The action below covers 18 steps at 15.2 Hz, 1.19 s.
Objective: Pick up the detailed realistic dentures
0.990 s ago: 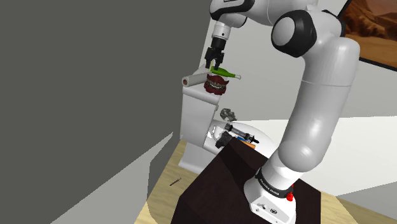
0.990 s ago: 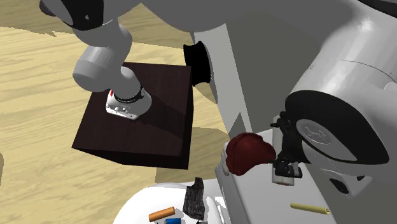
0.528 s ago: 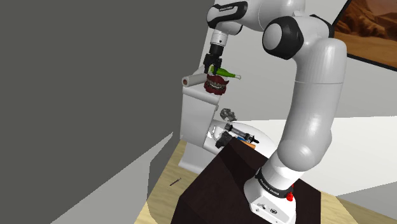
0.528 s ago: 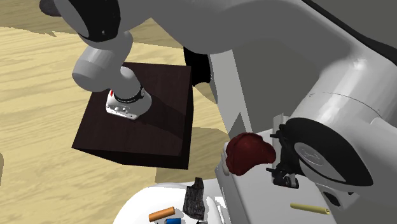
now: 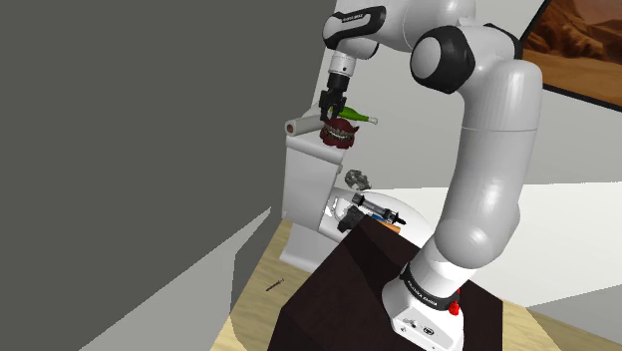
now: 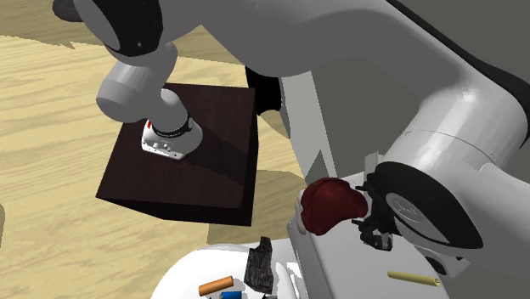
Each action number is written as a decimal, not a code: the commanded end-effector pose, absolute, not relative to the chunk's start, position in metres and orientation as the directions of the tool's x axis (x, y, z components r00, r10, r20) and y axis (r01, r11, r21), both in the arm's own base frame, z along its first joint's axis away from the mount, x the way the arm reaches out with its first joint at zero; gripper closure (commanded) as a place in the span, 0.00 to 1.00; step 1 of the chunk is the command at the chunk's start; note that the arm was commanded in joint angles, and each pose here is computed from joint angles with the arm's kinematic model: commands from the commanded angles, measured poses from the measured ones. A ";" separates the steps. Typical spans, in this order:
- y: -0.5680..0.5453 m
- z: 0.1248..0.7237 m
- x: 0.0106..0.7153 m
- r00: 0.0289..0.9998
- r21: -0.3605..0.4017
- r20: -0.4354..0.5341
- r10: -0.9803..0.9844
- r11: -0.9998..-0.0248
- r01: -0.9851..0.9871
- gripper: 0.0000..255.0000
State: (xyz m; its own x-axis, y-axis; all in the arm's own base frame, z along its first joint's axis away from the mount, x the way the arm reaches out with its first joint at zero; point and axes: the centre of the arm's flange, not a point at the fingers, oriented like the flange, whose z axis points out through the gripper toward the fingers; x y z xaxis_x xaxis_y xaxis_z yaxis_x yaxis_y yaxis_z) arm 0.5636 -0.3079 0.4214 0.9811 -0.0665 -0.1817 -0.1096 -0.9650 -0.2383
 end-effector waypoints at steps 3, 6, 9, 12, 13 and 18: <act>-0.308 0.421 0.563 0.981 -0.238 -0.183 -0.067 -0.965 -0.110 1.00; -0.307 0.426 0.564 0.981 -0.238 -0.183 -0.067 -0.965 -0.110 1.00; -0.307 0.442 0.564 0.981 -0.238 -0.183 -0.067 -0.965 -0.110 1.00; -0.307 0.458 0.564 0.981 -0.238 -0.183 -0.067 -0.965 -0.110 1.00; -0.307 0.463 0.564 0.981 -0.238 -0.183 -0.067 -0.965 -0.110 1.00; -0.307 0.489 0.564 0.981 -0.238 -0.183 -0.067 -0.965 -0.110 1.00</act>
